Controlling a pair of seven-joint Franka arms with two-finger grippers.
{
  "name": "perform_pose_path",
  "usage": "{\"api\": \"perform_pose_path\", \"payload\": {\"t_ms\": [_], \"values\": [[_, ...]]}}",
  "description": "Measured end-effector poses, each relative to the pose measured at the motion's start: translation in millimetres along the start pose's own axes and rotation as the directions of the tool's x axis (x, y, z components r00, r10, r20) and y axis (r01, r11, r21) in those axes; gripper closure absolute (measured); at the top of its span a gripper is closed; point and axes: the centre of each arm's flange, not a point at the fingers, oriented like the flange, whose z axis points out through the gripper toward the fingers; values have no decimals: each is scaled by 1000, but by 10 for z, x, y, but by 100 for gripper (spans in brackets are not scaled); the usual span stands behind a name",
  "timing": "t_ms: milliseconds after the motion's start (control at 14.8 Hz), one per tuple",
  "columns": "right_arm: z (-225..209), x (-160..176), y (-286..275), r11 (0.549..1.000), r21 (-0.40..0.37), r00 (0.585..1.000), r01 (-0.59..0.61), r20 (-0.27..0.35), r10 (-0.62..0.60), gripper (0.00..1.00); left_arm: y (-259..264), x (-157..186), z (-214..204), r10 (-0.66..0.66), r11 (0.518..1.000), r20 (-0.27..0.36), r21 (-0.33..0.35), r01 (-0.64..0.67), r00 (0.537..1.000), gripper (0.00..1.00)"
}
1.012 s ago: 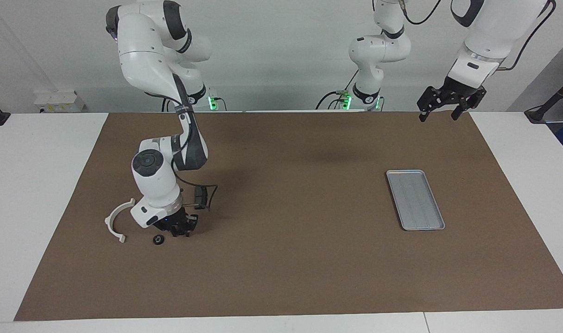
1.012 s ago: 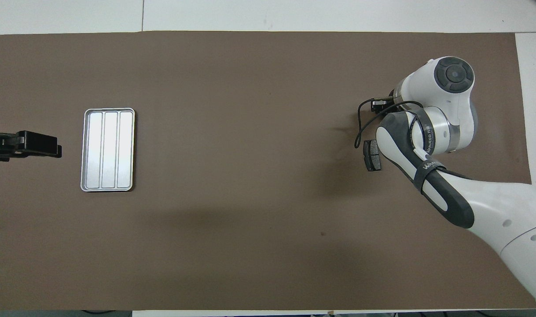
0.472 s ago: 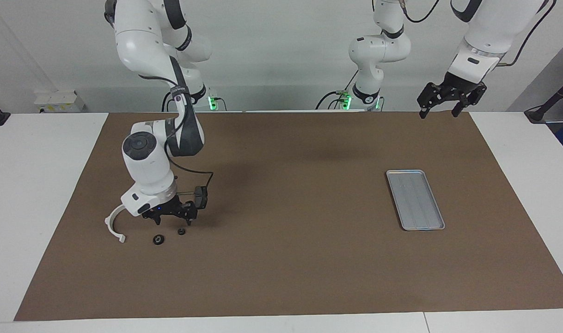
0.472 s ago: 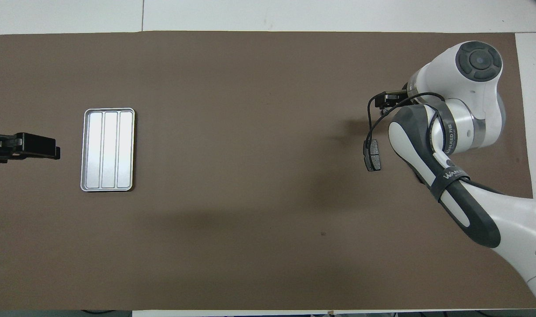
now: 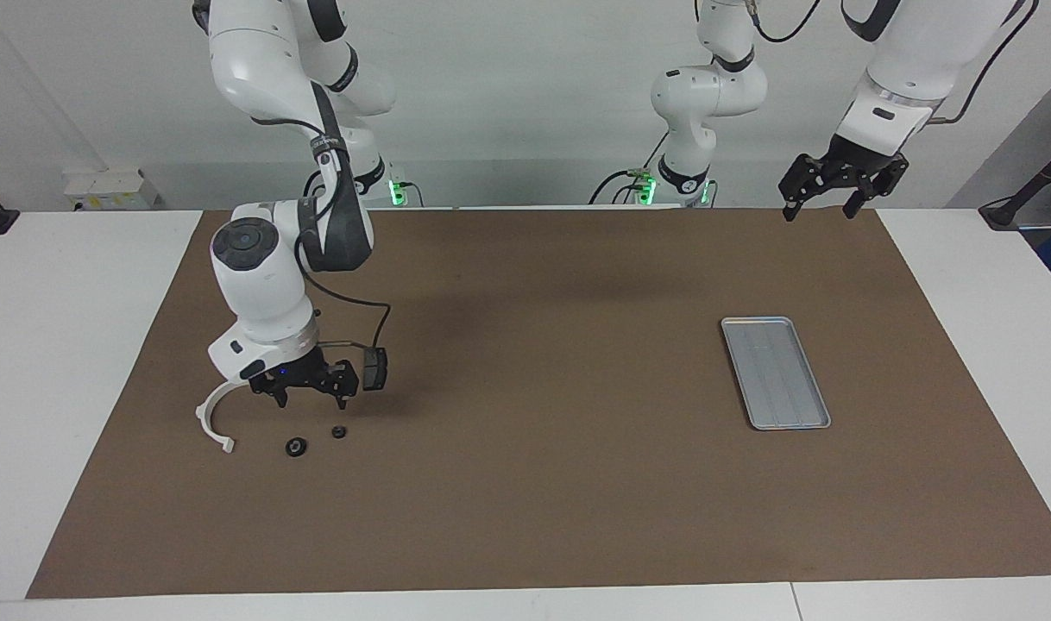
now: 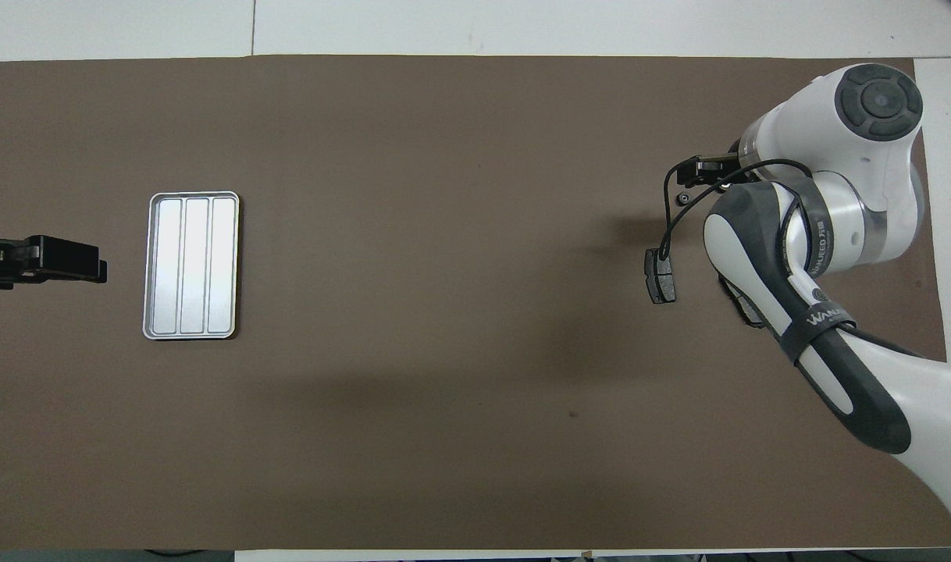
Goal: Place bearing gear from tray to pile
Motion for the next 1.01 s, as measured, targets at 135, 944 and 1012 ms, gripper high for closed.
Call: {"api": "perform_pose_path", "payload": {"t_ms": [135, 944, 1012], "values": [[-11, 2, 2, 1000, 0, 1000, 0, -2, 0, 0, 0, 0, 0, 0, 1000, 0, 0, 0, 1000, 0], [-2395, -1072, 269, 1000, 9, 991, 17, 131, -18, 0, 0, -1, 0, 0, 1000, 1, 0, 0, 1000, 0], [-2486, -1140, 291, 999, 11, 990, 44, 133, -46, 0, 0, -1, 1, 0, 1000, 1, 0, 0, 1000, 0]]}}
